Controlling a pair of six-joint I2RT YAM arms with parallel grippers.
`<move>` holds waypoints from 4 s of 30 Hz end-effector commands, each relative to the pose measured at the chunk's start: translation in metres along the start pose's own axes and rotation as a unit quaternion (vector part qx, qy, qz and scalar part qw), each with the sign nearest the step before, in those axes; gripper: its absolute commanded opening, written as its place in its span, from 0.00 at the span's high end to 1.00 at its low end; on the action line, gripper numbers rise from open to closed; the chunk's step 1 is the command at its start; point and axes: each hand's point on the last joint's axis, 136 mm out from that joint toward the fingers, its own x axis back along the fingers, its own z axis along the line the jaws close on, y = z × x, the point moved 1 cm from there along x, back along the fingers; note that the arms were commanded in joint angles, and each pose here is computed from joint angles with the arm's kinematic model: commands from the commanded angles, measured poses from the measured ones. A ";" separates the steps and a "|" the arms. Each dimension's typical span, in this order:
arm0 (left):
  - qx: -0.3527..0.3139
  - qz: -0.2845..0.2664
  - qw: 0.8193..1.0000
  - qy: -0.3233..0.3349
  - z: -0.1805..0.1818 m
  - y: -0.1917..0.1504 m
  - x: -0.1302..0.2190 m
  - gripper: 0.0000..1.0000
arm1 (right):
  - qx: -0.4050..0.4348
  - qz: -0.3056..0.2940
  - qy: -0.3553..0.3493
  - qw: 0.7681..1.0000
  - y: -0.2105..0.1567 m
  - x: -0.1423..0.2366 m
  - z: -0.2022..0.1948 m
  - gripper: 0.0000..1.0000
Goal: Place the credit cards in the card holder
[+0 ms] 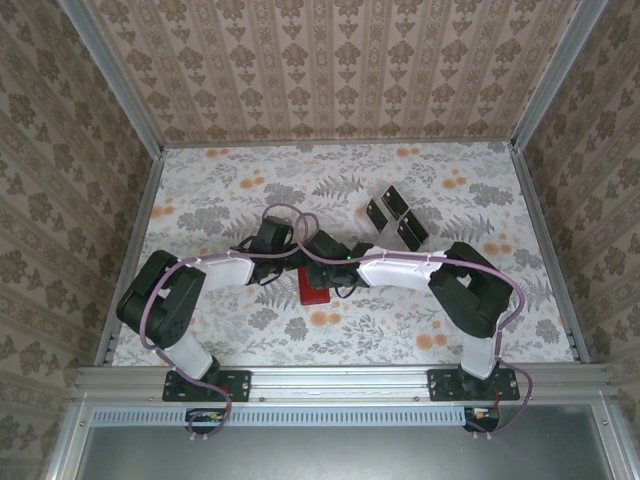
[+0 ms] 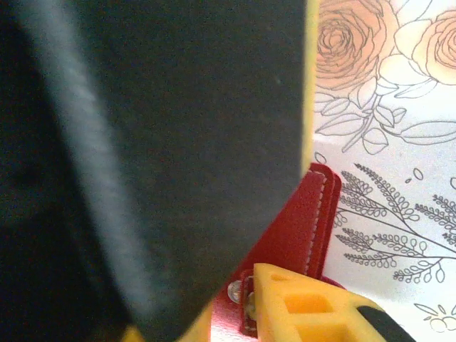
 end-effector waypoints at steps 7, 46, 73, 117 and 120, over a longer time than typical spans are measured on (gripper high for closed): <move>0.017 0.029 0.999 0.000 0.016 -0.013 -0.007 0.14 | 0.000 0.004 -0.025 1.000 0.035 0.070 -0.001 0.61; 0.022 0.041 0.995 0.084 0.064 -0.055 0.064 0.11 | 0.102 0.195 -0.141 0.965 -0.008 0.015 0.002 0.73; 0.016 0.029 0.996 0.080 0.061 -0.055 0.073 0.11 | 0.113 0.202 -0.155 0.960 -0.015 0.005 -0.005 1.00; -0.015 0.077 0.994 0.072 0.056 -0.095 0.049 0.14 | 0.045 0.179 -0.072 0.980 -0.020 -0.010 0.009 1.00; -0.016 0.076 0.994 0.072 0.055 -0.094 0.049 0.15 | 0.041 0.183 -0.076 0.979 -0.026 -0.013 0.005 1.00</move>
